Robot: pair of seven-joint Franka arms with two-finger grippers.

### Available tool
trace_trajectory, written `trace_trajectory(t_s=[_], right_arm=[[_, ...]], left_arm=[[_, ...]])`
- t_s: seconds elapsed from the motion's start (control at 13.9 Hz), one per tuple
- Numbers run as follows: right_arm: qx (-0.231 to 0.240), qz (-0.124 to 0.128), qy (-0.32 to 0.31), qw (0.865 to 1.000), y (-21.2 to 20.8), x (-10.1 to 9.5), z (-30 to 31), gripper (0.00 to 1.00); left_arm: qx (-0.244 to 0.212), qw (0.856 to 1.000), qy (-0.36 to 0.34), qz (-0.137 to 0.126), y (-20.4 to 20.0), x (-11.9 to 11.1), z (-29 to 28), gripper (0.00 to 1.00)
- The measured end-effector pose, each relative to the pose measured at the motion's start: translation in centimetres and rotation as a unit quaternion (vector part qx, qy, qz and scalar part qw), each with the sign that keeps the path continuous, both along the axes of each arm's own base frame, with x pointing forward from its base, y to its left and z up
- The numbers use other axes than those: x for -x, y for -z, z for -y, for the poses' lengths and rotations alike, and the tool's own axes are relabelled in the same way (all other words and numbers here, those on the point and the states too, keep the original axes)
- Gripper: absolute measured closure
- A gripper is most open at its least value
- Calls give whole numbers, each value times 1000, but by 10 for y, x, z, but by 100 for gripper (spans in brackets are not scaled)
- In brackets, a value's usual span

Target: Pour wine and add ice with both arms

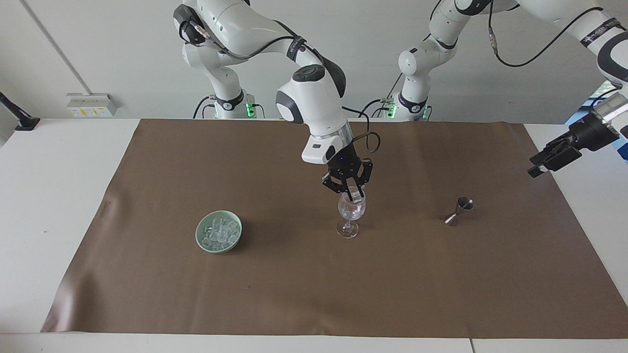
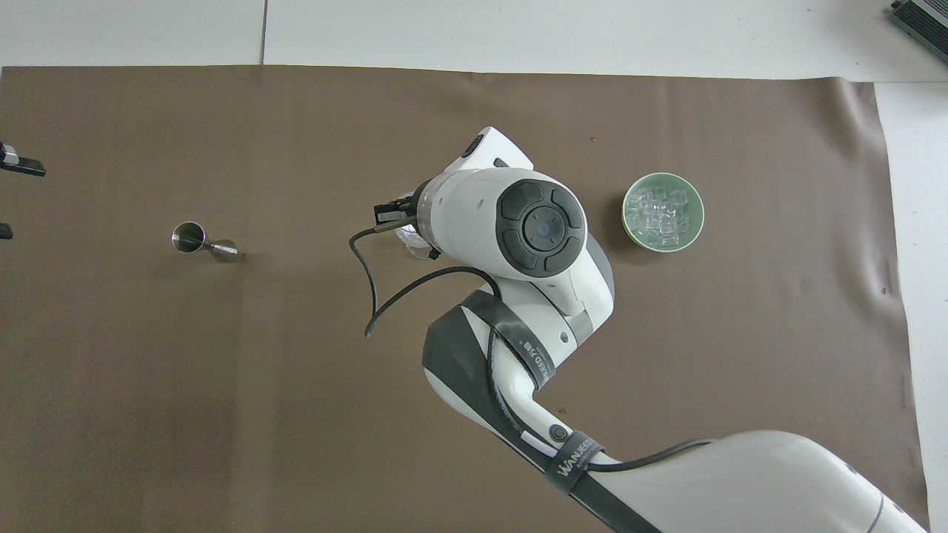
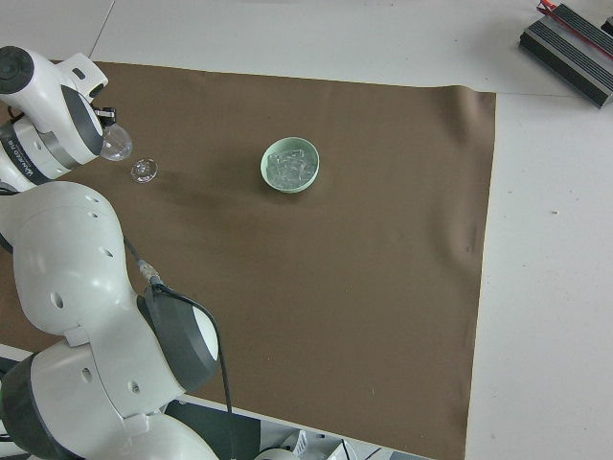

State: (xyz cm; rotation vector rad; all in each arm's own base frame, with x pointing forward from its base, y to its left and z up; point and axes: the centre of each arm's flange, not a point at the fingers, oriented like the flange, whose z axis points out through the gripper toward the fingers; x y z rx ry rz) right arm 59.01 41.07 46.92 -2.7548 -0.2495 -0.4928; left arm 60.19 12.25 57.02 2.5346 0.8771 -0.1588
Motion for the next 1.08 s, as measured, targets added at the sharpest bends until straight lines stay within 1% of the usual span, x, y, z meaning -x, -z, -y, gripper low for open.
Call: trace_trajectory(t_s=[0.29,0.58,0.72,0.93,1.08], right_arm=[[0,0,-1,1000,0,1,-1,74],[1,0,1,1000,0,-1,1,74],[1,0,2,1000,0,-1,2,74],[2,-1,2,1000,1,-1,2,74],[3,-2,2,1000,1,-1,2,74]], left_arm=[[-54,997,51,25,-26,8,28,0],[-88,990,101,47,-42,13,48,0],[-106,985,126,55,-48,15,55,0],[-119,977,163,71,-57,18,71,0],[-136,967,198,81,-62,21,80,0]])
